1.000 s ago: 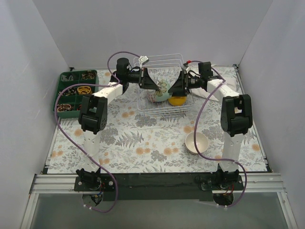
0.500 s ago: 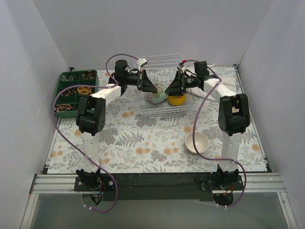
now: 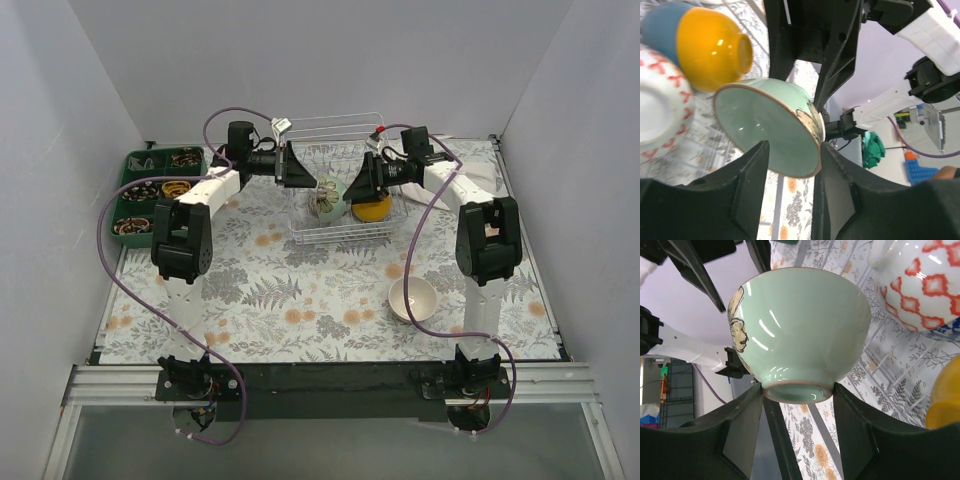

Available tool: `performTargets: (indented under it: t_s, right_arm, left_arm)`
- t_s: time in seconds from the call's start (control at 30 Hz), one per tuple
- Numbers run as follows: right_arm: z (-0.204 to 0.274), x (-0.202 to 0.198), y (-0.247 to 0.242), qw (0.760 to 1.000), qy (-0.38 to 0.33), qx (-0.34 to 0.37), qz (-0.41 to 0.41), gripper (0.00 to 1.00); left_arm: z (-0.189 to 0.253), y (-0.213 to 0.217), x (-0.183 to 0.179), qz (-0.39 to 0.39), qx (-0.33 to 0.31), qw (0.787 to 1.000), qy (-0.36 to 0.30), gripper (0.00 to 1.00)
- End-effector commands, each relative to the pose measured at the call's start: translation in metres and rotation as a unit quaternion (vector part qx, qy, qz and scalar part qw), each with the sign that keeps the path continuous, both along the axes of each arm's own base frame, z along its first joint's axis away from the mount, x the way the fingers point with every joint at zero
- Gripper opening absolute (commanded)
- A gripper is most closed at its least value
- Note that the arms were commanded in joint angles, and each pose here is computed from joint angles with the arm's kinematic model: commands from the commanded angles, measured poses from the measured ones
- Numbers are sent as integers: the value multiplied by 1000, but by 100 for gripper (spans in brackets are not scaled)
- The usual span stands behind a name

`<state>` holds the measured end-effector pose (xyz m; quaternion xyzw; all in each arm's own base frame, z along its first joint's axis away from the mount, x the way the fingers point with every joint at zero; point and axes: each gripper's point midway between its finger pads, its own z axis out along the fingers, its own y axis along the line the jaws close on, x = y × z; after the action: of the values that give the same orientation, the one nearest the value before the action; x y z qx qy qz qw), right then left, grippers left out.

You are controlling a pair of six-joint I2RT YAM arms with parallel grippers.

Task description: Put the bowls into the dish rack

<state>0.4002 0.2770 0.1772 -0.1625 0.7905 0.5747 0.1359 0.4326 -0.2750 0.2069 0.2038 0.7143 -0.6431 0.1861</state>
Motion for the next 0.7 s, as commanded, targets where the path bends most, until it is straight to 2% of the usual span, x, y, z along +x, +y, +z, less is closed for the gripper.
performTargets:
  t_s: [0.0, 0.37, 0.67]
  right_arm:
    - [21, -1, -4, 999, -39, 10, 18, 40]
    - [15, 31, -15, 985, -137, -102, -13, 39]
    - [10, 22, 2, 969, -194, -150, 24, 39]
  left_arm:
    - [36, 15, 11, 39, 23, 996, -83, 46]
    - [53, 45, 42, 118, 79, 975, -173, 47]
    - [51, 66, 50, 141, 95, 968, -182, 47]
